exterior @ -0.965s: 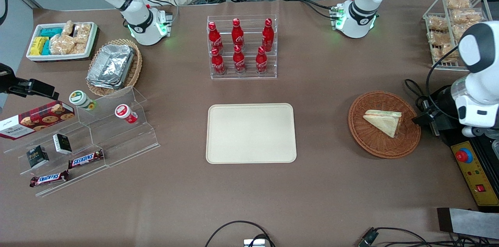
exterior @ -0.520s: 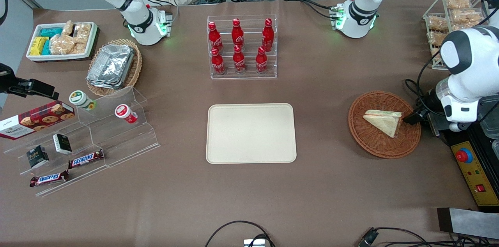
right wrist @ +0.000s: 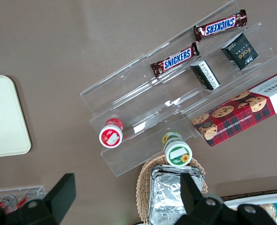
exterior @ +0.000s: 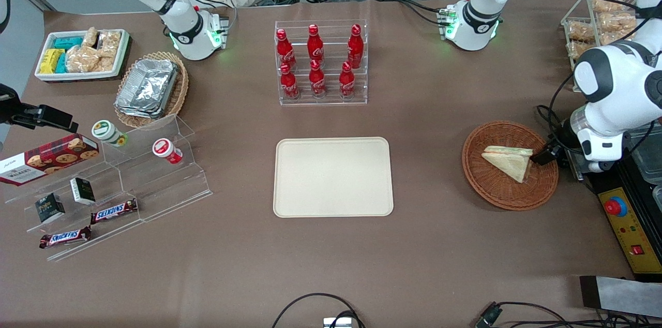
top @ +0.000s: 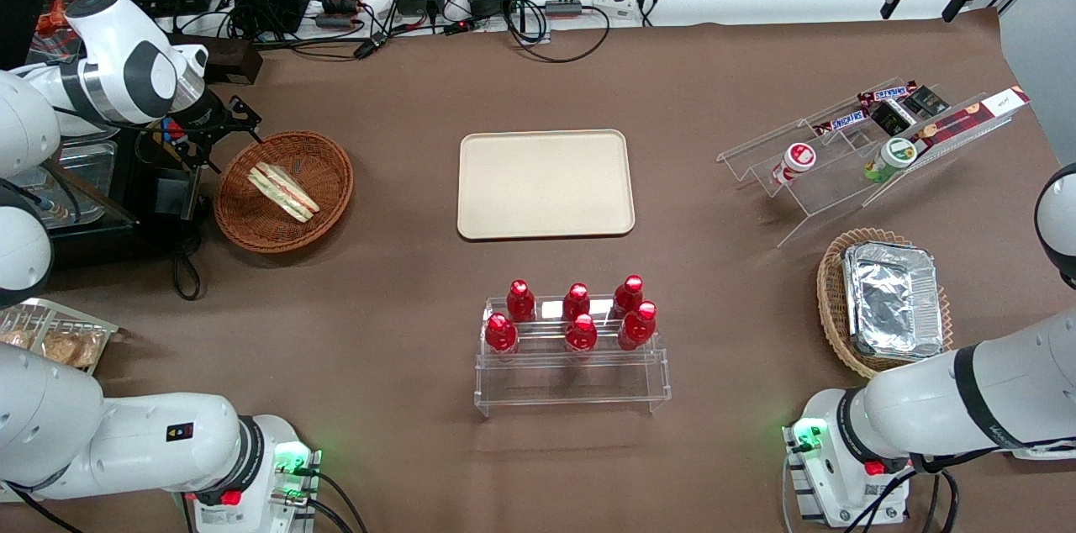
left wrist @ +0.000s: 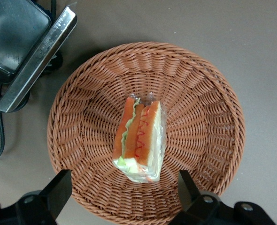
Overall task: Place sandwich from basket to tray
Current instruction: 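Lower the open left gripper onto the sandwich and close on it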
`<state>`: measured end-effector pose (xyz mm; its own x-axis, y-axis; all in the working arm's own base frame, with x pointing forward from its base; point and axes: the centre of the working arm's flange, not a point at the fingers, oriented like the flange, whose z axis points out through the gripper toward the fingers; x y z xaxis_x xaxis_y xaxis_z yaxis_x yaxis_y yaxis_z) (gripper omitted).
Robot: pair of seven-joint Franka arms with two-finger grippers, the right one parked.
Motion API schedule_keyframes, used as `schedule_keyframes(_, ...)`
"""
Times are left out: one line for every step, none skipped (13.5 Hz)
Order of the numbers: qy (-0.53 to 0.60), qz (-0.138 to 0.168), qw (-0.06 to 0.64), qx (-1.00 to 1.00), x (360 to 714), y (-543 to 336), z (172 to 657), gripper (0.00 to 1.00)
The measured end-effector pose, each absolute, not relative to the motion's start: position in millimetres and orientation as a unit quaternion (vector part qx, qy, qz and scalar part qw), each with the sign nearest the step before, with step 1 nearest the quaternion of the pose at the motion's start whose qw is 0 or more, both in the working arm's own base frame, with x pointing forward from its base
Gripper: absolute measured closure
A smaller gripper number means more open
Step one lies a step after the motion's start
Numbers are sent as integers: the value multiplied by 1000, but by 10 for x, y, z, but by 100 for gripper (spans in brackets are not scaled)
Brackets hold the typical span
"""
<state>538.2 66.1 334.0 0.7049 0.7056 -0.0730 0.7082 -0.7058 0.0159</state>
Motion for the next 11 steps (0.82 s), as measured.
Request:
schedule_keyframes(384, -31, 21, 923, 5385, 662, 3297, 0)
schedule_keyframes(385, -29, 22, 922, 5389, 664, 3249, 0)
schedule_keyframes(387, -26, 24, 921, 5386, 665, 3200, 0)
schedule_keyframes(390, -26, 27, 920, 5382, 665, 3156, 0)
schedule_keyframes(392, -26, 28, 919, 5377, 664, 3117, 0)
schedule_keyframes(393, -26, 28, 919, 5375, 665, 3083, 0)
schedule_keyframes(395, -26, 29, 918, 5372, 665, 3051, 0)
schedule_keyframes(399, -24, 34, 916, 5370, 660, 3018, 0)
schedule_keyframes(402, -22, 37, 915, 5367, 652, 2978, 0)
schedule_keyframes(403, -21, 39, 914, 5362, 642, 2940, 0)
schedule_keyframes(404, -21, 40, 914, 5356, 633, 2907, 0)
